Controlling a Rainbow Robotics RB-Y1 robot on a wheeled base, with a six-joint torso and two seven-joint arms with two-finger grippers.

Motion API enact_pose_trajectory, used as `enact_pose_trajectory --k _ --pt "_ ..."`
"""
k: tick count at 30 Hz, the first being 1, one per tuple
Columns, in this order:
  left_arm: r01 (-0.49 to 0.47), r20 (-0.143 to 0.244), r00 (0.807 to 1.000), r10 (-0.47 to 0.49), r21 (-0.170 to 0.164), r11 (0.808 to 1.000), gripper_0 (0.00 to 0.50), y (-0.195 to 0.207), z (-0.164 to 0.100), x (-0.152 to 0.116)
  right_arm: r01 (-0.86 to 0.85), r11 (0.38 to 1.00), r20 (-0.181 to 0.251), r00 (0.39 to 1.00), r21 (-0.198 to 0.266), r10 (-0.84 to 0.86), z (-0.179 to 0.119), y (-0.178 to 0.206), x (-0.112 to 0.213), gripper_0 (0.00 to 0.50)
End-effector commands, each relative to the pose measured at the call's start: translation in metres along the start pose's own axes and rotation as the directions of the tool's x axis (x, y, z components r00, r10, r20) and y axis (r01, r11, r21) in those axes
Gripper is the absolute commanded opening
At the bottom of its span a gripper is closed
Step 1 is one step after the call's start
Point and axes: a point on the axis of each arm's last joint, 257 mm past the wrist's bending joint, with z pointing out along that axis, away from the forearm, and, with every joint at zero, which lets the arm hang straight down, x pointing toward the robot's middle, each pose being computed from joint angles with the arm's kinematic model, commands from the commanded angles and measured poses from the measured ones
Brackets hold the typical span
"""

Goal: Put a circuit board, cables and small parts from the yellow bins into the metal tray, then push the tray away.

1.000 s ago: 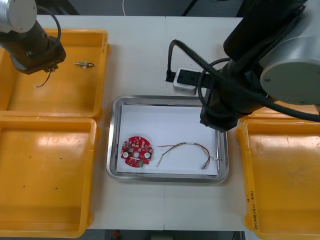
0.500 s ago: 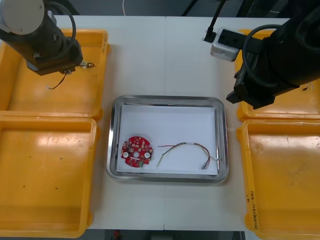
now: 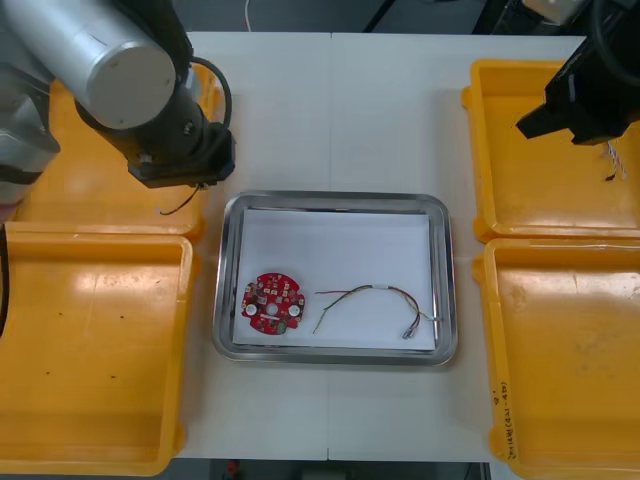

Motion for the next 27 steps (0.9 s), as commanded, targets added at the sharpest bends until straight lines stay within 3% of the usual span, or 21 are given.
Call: enact_pose_trajectory --k 1,4,9,19,27 --pt "-0.027 -0.005 1.000 0.027 0.060 0.998 0.000 -0.049 0.004 0.022 -0.143 0.983 0.055 0.989 0.119 0.137 -0.036 -0.056 -0.003 0.500" --pt "-0.070 -0.018 0.997 0.072 0.077 0.995 0.000 -0.068 0.011 0.036 -0.214 0.963 0.078 0.976 0.166 0.204 -0.046 -0.081 0.002 0.500" --pt "-0.118 -0.033 0.992 0.122 0.088 0.989 0.000 -0.084 0.022 0.054 -0.311 0.929 0.095 0.950 0.203 0.297 -0.053 -0.110 0.014 0.500" --pt "-0.167 -0.040 0.985 0.169 0.052 0.985 0.001 -0.085 0.045 0.070 -0.491 0.828 0.135 0.871 0.270 0.473 -0.069 -0.165 0.048 0.500" --pt "-0.137 -0.033 0.990 0.139 0.045 0.990 0.000 -0.083 0.064 0.062 -0.567 0.749 0.122 0.817 0.342 0.563 -0.070 -0.193 0.077 0.500"
